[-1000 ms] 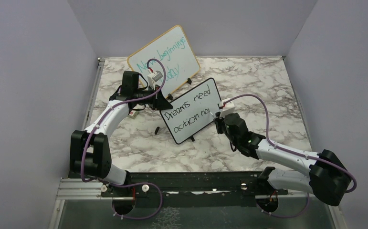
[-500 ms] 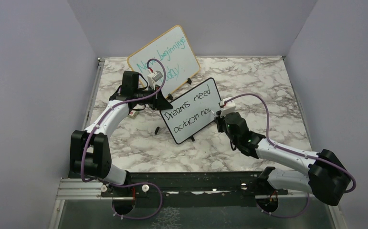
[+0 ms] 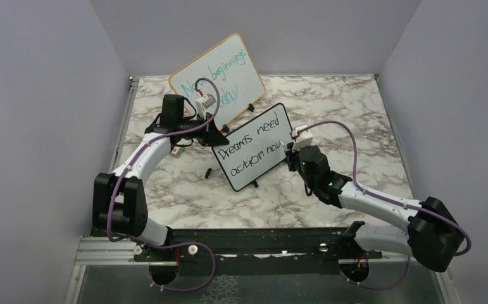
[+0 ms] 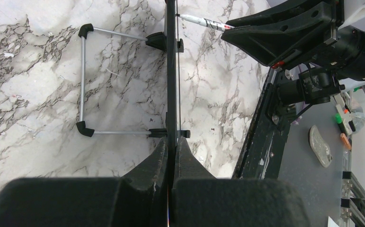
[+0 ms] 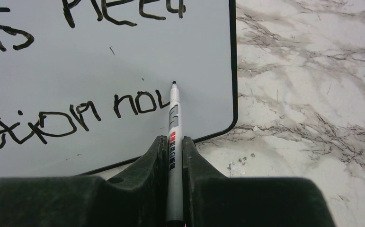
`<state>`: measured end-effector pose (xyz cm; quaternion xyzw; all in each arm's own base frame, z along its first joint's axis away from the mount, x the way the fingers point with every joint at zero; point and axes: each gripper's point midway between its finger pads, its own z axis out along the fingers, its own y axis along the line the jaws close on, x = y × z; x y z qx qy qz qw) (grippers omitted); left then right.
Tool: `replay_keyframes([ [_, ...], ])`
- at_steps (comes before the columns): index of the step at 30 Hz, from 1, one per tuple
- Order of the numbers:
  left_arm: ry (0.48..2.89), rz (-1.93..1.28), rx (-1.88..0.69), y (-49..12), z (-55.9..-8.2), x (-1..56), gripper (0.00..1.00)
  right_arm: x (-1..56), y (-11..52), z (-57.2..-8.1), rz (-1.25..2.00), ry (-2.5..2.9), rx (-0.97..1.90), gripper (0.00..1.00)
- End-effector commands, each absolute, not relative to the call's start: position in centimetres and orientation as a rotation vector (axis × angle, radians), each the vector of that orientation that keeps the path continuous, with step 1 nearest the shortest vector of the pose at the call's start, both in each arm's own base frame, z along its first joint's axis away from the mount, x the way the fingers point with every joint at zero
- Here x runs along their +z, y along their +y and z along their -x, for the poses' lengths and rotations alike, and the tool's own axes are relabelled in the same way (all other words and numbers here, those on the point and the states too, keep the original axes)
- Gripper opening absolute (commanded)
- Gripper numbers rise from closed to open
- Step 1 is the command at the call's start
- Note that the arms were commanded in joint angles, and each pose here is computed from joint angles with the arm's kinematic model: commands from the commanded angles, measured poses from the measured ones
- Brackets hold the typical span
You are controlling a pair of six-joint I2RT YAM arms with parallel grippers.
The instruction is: Write a sentence on the whiteboard
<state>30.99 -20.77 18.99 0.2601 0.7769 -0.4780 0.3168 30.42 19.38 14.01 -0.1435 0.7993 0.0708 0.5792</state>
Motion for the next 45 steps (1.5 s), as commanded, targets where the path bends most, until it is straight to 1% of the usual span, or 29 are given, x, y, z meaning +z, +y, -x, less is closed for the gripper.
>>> replay_keyframes([
  [1,2.108,-0.678,-1.262,-20.6,-30.5,17.5,0.00,16.3,20.1,-31.6,0.310,1.809,0.186,0.00],
  [13,2.112,-0.674,-1.251,-20.6,-30.6,17.4,0.00,12.9,19.1,-29.9,0.310,1.914,0.188,0.00],
  [23,2.111,-0.674,-1.249,-20.6,-30.6,17.5,0.00,11.4,18.1,-29.2,0.293,1.955,0.165,0.00],
  [45,2.108,-0.678,-1.264,-20.7,-30.5,17.5,0.00,16.3,18.9,-32.8,0.264,1.803,0.141,0.00],
])
